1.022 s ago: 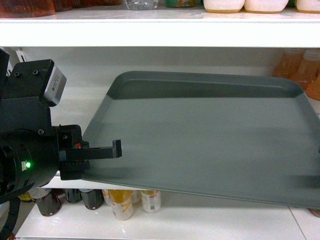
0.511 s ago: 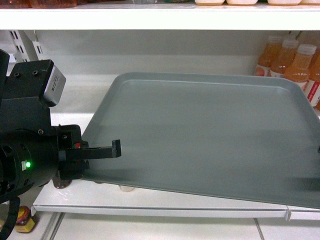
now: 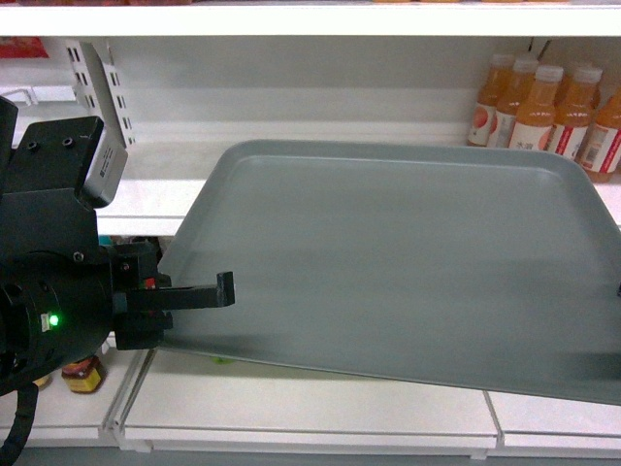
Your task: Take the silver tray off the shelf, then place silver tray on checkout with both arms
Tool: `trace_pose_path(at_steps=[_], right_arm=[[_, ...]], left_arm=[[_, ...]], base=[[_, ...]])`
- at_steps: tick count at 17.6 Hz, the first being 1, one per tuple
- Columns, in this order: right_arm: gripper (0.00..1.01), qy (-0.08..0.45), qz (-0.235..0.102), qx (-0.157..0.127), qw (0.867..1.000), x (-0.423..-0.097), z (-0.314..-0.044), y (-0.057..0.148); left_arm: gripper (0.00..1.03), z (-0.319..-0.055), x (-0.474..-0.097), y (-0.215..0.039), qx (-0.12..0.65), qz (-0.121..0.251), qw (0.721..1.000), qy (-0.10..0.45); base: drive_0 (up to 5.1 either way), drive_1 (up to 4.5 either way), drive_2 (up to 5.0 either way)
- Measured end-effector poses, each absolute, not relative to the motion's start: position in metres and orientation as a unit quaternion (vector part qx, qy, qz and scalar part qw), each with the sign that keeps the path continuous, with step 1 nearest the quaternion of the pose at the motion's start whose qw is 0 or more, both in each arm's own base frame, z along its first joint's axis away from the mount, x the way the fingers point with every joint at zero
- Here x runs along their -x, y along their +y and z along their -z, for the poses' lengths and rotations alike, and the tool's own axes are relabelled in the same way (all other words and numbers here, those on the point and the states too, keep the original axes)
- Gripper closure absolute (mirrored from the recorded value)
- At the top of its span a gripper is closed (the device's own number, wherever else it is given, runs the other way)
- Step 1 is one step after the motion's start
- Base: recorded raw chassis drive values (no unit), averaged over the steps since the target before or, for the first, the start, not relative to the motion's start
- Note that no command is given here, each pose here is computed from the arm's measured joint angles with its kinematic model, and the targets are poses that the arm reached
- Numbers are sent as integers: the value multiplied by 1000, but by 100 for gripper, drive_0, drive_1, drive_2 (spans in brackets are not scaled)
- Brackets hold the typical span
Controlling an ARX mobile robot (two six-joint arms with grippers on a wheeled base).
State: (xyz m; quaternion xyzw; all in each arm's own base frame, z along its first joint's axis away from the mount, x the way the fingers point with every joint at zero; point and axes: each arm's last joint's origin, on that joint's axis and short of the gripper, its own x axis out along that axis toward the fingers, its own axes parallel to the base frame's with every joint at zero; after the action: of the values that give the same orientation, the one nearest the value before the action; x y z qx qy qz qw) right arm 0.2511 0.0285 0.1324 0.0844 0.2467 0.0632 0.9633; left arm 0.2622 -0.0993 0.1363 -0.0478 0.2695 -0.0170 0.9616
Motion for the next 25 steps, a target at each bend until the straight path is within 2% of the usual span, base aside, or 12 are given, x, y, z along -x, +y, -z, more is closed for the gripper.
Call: trace_pose_path(at_steps=[25], right_arm=[[98, 251, -62, -84, 962, -250, -131, 28]], left_arm=[[100, -136, -262, -100, 47, 17, 961, 270]], base=[[7, -417, 432]])
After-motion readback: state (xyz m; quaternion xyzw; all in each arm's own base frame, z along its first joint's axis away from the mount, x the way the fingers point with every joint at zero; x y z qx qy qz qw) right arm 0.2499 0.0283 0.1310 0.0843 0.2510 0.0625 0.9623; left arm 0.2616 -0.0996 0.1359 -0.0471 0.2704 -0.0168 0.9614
